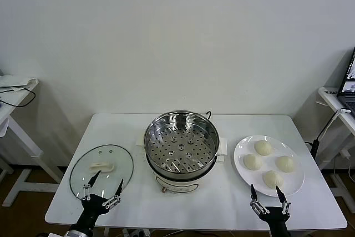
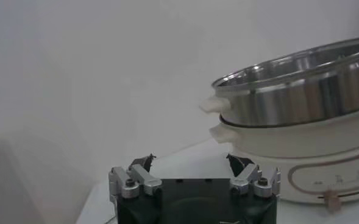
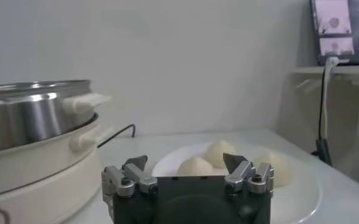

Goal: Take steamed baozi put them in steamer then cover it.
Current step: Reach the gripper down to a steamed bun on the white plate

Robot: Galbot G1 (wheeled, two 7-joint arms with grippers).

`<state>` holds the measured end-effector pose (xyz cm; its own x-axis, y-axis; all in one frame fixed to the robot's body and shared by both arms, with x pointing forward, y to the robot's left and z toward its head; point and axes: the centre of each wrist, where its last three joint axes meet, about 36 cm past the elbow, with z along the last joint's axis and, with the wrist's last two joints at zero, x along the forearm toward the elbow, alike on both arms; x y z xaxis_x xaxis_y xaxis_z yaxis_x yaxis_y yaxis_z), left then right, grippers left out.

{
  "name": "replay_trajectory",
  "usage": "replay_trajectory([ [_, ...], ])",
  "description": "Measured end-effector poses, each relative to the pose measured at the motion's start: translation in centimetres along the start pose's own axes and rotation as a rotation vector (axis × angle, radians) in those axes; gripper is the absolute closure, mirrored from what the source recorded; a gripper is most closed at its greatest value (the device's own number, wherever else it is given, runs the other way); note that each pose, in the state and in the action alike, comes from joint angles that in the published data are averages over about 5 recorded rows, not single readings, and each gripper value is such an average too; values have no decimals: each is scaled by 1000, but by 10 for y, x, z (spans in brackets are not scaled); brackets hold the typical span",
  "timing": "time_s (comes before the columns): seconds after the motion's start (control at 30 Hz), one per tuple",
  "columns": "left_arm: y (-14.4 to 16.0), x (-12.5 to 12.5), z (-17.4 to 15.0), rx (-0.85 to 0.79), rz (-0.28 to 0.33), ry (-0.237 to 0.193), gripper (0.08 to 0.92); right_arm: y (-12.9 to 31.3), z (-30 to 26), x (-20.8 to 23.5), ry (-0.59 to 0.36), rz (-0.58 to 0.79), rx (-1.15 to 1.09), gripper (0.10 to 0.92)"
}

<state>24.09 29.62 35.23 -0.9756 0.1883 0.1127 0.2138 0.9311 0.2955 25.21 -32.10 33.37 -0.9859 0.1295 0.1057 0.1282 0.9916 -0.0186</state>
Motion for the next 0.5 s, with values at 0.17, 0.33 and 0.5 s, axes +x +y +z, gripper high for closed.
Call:
replay_trajectory([
  [0.17,-1,-1,-3,3,-9,-10,177,-11,-14,-46,-27,27,36,200],
  [0.33,-1,0,-6,7,-22,-15,177,-23,-39,-117,-45,19,50,200],
  [0.5,-1,2,-9,7,-29,-21,177,-37,-68,-190,-17,-40,77,200],
])
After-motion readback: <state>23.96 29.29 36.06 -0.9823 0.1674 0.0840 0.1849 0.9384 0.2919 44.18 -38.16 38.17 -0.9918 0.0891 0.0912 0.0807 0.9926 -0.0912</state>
